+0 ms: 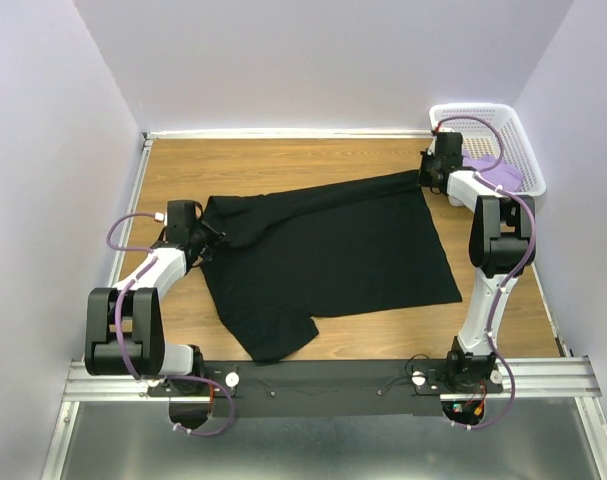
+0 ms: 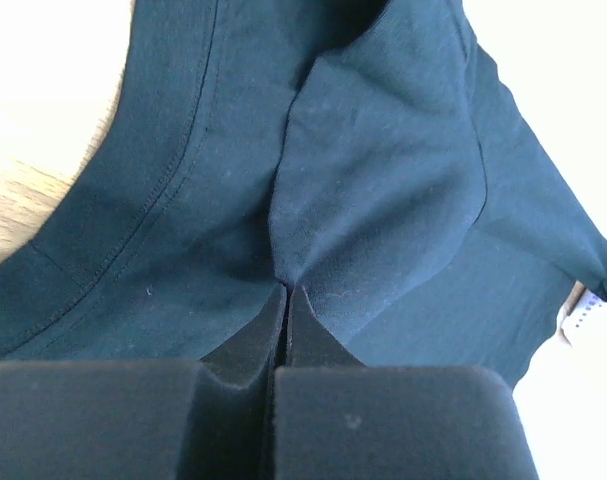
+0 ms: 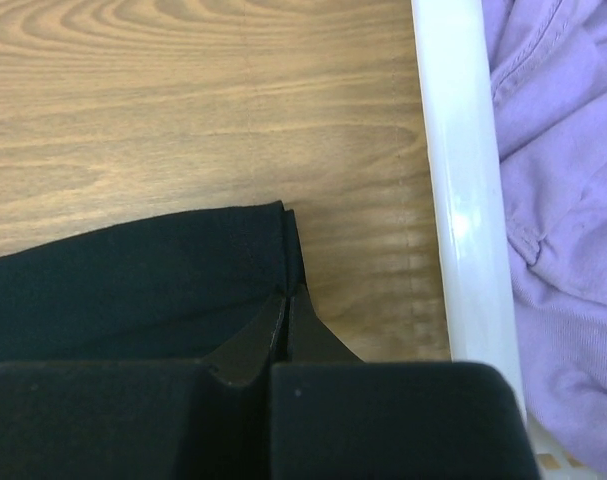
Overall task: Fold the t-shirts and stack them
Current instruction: Fold the tshirt
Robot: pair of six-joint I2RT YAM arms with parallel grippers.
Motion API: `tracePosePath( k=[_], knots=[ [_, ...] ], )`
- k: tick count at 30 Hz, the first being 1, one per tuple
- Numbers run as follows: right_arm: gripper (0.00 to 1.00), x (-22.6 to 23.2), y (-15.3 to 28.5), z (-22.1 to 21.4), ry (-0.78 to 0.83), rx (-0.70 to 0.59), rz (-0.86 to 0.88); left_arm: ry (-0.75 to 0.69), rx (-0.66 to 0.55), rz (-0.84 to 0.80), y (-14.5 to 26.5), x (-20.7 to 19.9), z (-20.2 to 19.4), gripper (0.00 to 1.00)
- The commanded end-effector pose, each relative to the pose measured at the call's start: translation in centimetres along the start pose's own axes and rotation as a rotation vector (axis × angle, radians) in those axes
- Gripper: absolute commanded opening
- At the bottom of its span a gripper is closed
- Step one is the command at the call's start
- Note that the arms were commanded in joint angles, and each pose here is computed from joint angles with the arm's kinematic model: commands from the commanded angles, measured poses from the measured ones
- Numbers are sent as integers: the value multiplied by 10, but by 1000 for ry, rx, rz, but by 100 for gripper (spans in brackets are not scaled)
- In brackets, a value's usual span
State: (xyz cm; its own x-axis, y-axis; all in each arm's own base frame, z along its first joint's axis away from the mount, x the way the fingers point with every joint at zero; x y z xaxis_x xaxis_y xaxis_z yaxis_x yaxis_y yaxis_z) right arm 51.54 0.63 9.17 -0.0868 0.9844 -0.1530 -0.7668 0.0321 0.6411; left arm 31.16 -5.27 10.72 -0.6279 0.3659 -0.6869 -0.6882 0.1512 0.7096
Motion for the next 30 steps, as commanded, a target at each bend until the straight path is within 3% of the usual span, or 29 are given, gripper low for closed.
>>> tracePosePath(
  k=[1,12,21,30],
  knots=[
    [1,-7,-4,-16,-24,51,-40,29,42,-34,-5,2,-6,0],
    [4,-5,-6,-14,-43,48,-22,89,76,-93,6,-3,-14,0],
    [4,-7,-2,-6,-46,31,-35,91,41,-180,34,-33,-6,0],
    [2,-5,10,-10,-58,70,-16,74,8,-163,37,-32,-2,0]
  ],
)
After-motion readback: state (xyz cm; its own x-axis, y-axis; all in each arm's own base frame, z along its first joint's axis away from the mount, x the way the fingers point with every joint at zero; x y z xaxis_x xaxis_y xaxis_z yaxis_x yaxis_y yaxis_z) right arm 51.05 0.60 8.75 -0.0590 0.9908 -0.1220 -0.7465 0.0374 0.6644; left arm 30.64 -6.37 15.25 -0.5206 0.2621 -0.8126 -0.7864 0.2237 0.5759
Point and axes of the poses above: each gripper's point midway between its finger pads, its own y axis back along the fingers, its own x axis along the line the jaws close on, z = x × y, the point moved 5 cm from there along y, back along the fingers, and after that the axes turned 14 degrees about y, right-handed, at the moved point
